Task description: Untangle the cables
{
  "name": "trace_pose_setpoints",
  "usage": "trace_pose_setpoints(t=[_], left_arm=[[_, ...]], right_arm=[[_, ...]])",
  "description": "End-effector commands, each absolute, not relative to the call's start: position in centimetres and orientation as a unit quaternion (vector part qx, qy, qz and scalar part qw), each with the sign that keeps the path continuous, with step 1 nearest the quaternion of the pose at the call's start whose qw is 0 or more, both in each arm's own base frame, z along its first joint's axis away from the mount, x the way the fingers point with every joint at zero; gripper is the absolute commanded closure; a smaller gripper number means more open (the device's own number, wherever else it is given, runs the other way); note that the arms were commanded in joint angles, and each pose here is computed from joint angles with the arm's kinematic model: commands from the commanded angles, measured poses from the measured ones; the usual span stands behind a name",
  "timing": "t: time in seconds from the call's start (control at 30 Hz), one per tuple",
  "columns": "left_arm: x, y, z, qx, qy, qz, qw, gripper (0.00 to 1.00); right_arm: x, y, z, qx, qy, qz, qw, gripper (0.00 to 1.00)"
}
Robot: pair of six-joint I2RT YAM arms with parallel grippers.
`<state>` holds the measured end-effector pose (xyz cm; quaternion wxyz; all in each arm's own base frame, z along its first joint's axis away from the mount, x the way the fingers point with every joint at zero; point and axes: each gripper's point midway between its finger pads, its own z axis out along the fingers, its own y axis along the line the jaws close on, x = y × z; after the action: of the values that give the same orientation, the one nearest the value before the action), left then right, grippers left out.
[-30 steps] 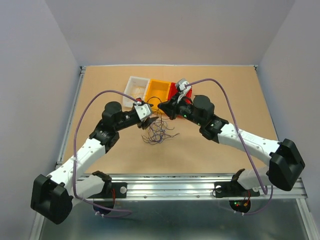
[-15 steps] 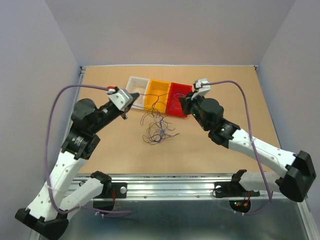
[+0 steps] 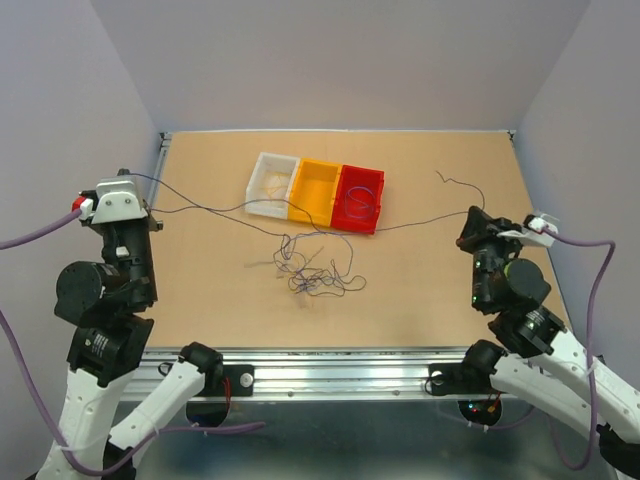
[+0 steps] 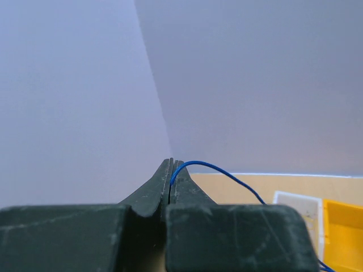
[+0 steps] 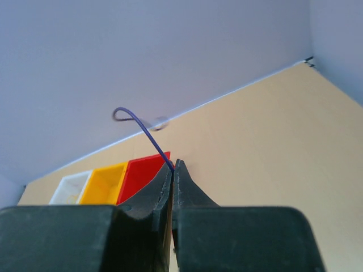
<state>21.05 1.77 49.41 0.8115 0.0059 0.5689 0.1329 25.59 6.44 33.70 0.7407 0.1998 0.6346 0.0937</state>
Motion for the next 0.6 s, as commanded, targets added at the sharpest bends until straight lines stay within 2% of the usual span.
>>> trace_pose_setpoints(t=[0.0,0.07,0.17,0.33,0.37,0.47,0.57], left_arm=[[21.3,3.6,50.1,-0.033,0.569,0.181,0.801,1.00],[22.6,1.3,49.4,0.014,0.576,0.146,0.805,1.00],[24.6,-0.7,47.9,0.048,0.597,0.129,0.790,1.00],[27.2,2.5,45.1,-0.023,0.615,0.250,0.747,1.00],[27.4,2.5,44.7,-0.018,0.615,0.250,0.747,1.00],[28.0,0.0,44.1,0.039,0.621,0.182,0.762,1.00],[28.4,-3.2,44.1,0.108,0.624,0.119,0.765,1.00]], right_arm=[[24.2,3.5,32.9,0.245,0.622,0.067,0.740,0.99],[24.5,6.6,33.6,0.167,0.633,0.122,0.746,0.99],[24.9,8.7,33.7,0.126,0.648,0.141,0.737,0.99],[26.4,8.5,33.0,0.150,0.664,0.093,0.727,0.99],[26.4,8.4,32.9,0.150,0.665,0.089,0.726,0.99],[26.3,10.8,33.1,0.088,0.671,0.128,0.725,0.99],[25.8,16.5,32.5,-0.045,0.684,0.200,0.700,0.99]])
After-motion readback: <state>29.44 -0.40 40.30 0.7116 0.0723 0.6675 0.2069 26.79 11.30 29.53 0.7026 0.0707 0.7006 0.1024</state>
